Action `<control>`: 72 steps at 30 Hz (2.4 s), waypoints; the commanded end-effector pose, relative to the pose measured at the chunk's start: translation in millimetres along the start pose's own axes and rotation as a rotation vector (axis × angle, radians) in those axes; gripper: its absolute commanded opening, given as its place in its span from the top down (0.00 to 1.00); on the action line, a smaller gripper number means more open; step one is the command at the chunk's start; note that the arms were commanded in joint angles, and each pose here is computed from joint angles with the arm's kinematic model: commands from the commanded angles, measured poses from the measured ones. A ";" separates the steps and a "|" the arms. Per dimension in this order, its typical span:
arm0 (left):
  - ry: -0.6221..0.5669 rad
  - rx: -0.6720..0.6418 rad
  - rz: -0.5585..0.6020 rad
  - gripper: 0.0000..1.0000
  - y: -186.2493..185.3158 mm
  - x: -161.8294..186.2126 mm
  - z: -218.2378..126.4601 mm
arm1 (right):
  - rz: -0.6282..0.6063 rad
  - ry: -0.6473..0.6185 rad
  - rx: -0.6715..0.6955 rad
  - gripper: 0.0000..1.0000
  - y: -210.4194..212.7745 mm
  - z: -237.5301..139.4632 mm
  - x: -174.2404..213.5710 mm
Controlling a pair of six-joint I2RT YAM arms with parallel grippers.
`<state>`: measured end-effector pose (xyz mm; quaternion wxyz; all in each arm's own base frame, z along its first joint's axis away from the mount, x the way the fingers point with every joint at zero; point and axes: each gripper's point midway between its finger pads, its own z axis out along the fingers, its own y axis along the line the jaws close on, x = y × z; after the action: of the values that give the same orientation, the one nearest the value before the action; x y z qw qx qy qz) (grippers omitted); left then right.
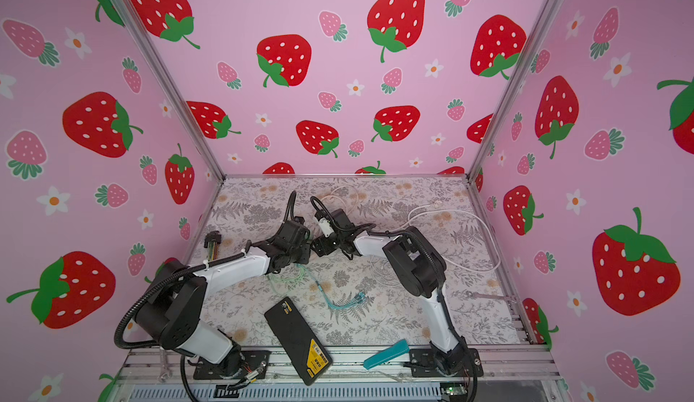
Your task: Pull the plug off the socket
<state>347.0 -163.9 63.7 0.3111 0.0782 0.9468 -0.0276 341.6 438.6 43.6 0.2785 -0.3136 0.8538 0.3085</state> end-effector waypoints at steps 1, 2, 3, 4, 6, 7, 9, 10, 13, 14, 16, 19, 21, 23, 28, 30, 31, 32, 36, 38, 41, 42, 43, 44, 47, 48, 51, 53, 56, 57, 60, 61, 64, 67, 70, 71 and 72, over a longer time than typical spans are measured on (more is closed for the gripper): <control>-0.009 0.034 0.027 0.65 -3.0 -1.2 -6.7 | 0.014 0.070 0.033 0.20 -11.4 6.4 19.4; -0.010 0.037 0.029 0.65 -2.5 -1.1 -7.4 | 0.014 0.070 0.037 0.20 -12.3 6.0 19.3; -0.009 0.040 0.031 0.65 -2.3 -0.5 -8.0 | 0.011 0.069 0.038 0.20 -12.2 5.2 18.4; -0.010 0.043 0.033 0.65 -2.0 -0.6 -8.8 | 0.009 0.070 0.042 0.20 -12.7 5.1 19.2; -0.011 0.046 0.035 0.66 -1.2 -1.1 -10.1 | 0.008 0.074 0.049 0.20 -14.4 5.1 20.3; -0.012 0.048 0.034 0.66 -0.9 -1.8 -11.0 | 0.010 0.078 0.053 0.20 -15.1 5.3 21.2; -0.014 0.061 0.030 0.66 -2.2 -2.6 -12.4 | 0.014 0.086 0.059 0.20 -16.9 6.5 24.0; -0.016 0.072 0.025 0.67 -3.1 -3.0 -13.2 | 0.015 0.092 0.060 0.20 -17.5 7.2 25.9; -0.020 0.093 0.006 0.68 -3.7 -3.2 -14.5 | 0.017 0.100 0.073 0.20 -20.2 7.2 29.2; -0.021 0.097 0.001 0.69 -3.2 -3.1 -14.6 | 0.019 0.105 0.077 0.21 -21.1 7.1 30.8; -0.019 0.098 -0.006 0.69 -1.4 -2.0 -14.4 | 0.020 0.111 0.083 0.21 -22.1 6.4 34.0; -0.020 0.103 -0.011 0.71 -0.4 -1.8 -14.9 | 0.040 0.129 0.077 0.21 -22.4 5.7 42.8; -0.020 0.105 -0.010 0.71 -0.3 -1.0 -15.1 | 0.063 0.151 0.066 0.22 -21.1 4.9 53.1; -0.017 0.106 -0.002 0.72 -0.3 0.1 -15.2 | 0.077 0.166 0.048 0.23 -17.6 3.7 60.6; 0.008 0.079 0.033 0.74 3.4 2.4 -13.2 | 0.075 0.179 0.063 0.23 -18.3 3.3 68.4; 0.014 0.062 0.044 0.75 5.4 1.6 -13.5 | 0.078 0.182 0.063 0.23 -18.7 3.8 70.6; 0.013 0.050 0.047 0.75 6.9 0.5 -13.8 | 0.081 0.185 0.064 0.23 -19.2 4.5 72.1; 0.016 0.041 0.053 0.75 7.7 0.6 -13.6 | 0.083 0.190 0.065 0.24 -19.2 5.5 73.5; 0.012 -0.012 0.101 0.75 9.7 -2.9 -14.3 | 0.091 0.199 0.069 0.24 -20.4 7.6 75.7; 0.020 -0.033 0.124 0.76 8.5 -2.0 -12.6 | 0.097 0.211 0.074 0.24 -21.3 8.1 78.1; 0.016 -0.028 0.128 0.76 5.8 -1.3 -11.3 | 0.100 0.215 0.075 0.24 -21.7 8.7 80.5; 0.017 -0.023 0.126 0.76 4.9 -0.3 -10.3 | 0.100 0.218 0.076 0.24 -22.0 9.0 81.1; 0.017 -0.008 0.119 0.76 2.3 0.1 -9.6 | 0.100 0.217 0.077 0.24 -22.2 9.4 80.9; 0.019 0.005 0.112 0.76 0.7 1.0 -8.7 | 0.101 0.218 0.078 0.24 -22.6 9.3 81.1; 0.021 0.068 0.063 0.77 -3.4 2.8 -6.1 | 0.099 0.221 0.082 0.24 -23.3 10.1 81.8; 0.018 0.096 0.038 0.77 -4.4 2.5 -6.1 | 0.099 0.222 0.086 0.24 -24.1 9.9 82.2; 0.015 0.163 -0.024 0.77 -5.7 1.8 -7.9 | 0.097 0.226 0.094 0.24 -25.7 9.5 82.9; 0.017 0.193 -0.051 0.77 -6.0 0.0 -9.4 | 0.097 0.226 0.093 0.24 -25.2 9.9 83.1; 0.018 0.238 -0.087 0.77 -7.0 -2.4 -11.7 | 0.098 0.231 0.093 0.24 -26.0 10.8 84.8; 0.017 0.248 -0.100 0.77 -6.0 -3.3 -11.9 | 0.098 0.231 0.095 0.24 -26.2 11.1 84.7; 0.011 0.264 -0.121 0.77 -3.3 -4.4 -12.5 | 0.095 0.232 0.100 0.24 -27.0 10.9 84.6; 0.015 0.254 -0.118 0.77 -1.7 -3.5 -11.9 | 0.095 0.232 0.100 0.24 -27.1 11.0 84.9; 0.025 0.221 -0.099 0.78 1.5 -2.3 -10.0 | 0.097 0.232 0.099 0.24 -26.9 11.3 85.0; 0.035 0.155 -0.048 0.78 2.8 0.7 -8.5 | 0.098 0.234 0.098 0.24 -27.0 11.7 85.6; 0.030 0.086 0.009 0.78 2.9 0.7 -8.9 | 0.100 0.237 0.100 0.24 -27.8 12.8 86.9; 0.029 0.066 0.024 0.78 2.9 0.8 -9.1 | 0.101 0.237 0.099 0.24 -27.6 13.0 86.7; 0.028 0.043 0.044 0.78 2.8 0.7 -9.5 | 0.101 0.241 0.102 0.24 -28.4 13.7 88.0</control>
<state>338.5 -155.7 65.1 0.2937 0.0900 0.9492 -0.0677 332.1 436.9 37.9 0.2620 -0.2959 0.8603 0.3219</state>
